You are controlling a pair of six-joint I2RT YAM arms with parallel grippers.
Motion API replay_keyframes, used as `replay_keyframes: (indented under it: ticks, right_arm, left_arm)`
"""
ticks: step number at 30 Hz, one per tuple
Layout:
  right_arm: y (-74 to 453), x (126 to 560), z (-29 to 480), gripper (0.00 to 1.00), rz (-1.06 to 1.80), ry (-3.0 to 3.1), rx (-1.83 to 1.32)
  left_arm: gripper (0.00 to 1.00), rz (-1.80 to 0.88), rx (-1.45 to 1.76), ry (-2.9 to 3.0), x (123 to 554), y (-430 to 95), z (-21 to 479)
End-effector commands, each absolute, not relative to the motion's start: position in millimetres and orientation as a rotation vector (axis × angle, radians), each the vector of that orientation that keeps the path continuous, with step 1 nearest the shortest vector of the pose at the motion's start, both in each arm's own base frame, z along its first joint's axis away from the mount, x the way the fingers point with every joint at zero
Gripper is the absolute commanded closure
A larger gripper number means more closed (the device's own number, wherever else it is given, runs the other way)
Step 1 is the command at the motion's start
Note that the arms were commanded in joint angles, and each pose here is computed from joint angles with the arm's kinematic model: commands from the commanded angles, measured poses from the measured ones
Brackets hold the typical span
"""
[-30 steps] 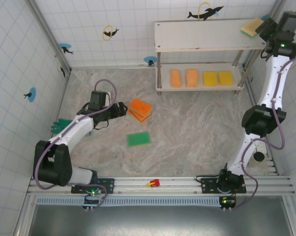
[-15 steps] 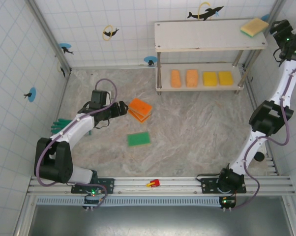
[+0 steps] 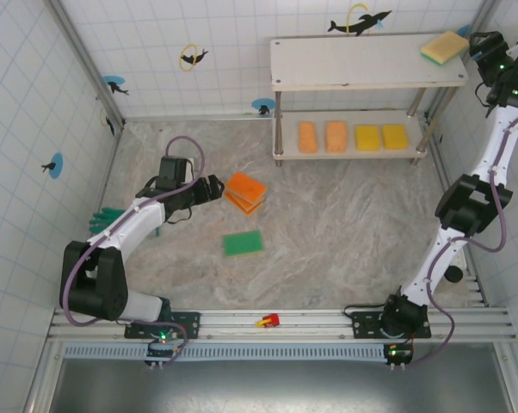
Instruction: Place and organize the cleaning sponges onto the shelf
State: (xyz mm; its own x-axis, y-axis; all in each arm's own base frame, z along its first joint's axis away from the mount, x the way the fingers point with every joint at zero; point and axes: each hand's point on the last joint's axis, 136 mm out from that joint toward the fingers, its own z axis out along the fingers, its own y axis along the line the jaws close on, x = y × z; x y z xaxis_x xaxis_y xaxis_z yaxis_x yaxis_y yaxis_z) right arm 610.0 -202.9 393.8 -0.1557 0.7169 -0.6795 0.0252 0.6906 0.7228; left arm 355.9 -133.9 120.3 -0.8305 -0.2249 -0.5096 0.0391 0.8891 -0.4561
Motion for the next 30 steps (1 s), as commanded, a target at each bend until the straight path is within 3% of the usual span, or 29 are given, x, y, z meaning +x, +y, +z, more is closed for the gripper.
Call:
replay_keyframes:
  ticks: [1, 30]
  right_arm:
    - [-200, 618, 400, 0.14, 0.725, 1.594, 0.563]
    - [-172, 638, 405, 0.2, 0.826, 1.536, 0.476]
  left_arm:
    - [0.03, -0.621, -0.154, 2.454, 366, -133, 129]
    - [0.03, -0.62, -0.155, 2.461, 369, -134, 124]
